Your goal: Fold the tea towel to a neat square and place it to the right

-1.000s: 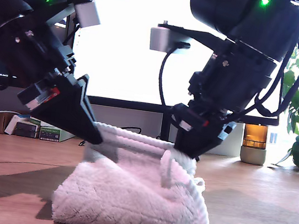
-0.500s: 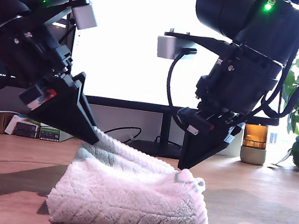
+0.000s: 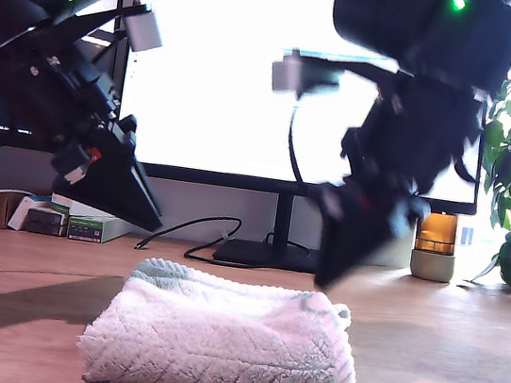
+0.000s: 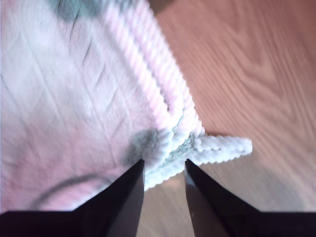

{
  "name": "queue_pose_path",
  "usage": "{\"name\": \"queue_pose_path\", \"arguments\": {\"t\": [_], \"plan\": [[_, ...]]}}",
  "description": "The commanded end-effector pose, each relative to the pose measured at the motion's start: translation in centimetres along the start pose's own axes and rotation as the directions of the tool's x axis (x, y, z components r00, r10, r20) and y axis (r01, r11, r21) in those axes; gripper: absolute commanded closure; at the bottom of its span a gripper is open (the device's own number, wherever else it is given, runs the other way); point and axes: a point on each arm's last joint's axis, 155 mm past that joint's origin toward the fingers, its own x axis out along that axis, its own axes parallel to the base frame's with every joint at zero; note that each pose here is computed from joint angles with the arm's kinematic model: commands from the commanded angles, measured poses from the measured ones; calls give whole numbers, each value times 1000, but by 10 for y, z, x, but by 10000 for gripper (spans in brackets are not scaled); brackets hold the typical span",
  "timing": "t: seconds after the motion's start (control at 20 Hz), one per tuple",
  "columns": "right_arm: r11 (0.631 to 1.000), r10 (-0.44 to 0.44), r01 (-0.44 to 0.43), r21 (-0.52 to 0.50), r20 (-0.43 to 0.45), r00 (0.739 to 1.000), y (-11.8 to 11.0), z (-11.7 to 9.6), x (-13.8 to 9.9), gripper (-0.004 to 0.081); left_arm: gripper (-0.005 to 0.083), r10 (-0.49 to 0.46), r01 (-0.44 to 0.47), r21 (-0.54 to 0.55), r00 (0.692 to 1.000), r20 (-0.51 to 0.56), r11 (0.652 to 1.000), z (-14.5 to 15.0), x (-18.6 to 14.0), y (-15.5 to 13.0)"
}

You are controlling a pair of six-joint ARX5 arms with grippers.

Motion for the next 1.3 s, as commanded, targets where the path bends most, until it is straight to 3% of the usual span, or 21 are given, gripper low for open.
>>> {"name": "queue_pose_path", "arguments": {"t": [0.0, 0.15, 0.25, 0.35, 0.7, 0.95, 1.25], "plan": [[998, 21, -22, 66, 22, 1000, -3, 20, -16, 543, 793, -10, 9, -74, 1000, -16, 997, -8, -1, -2], [992, 38, -40, 121, 23, 999, -6, 32, -32, 555, 793, -32, 26, -195, 999, -29, 980, -12, -7, -6], [990, 68, -70, 125, 15, 998, 0, 31, -35, 642, 793, -65, 50, -288, 997, -46, 956, -16, -11, -14], [987, 105, -104, 126, 1, 994, 7, 26, -35, 792, 793, -109, 73, -350, 991, -83, 934, -27, -13, -24], [952, 261, -275, 132, 112, 959, 35, 51, -37, 780, 793, -213, 159, -478, 975, -60, 864, -28, -18, -43], [948, 292, -306, 93, 141, 946, 40, 61, -18, 780, 793, -158, 142, -468, 987, 5, 872, -7, -35, -33], [948, 314, -314, -52, 302, 900, 48, 83, -5, 781, 793, -16, 72, -434, 991, 130, 898, 25, -74, -13]]}}
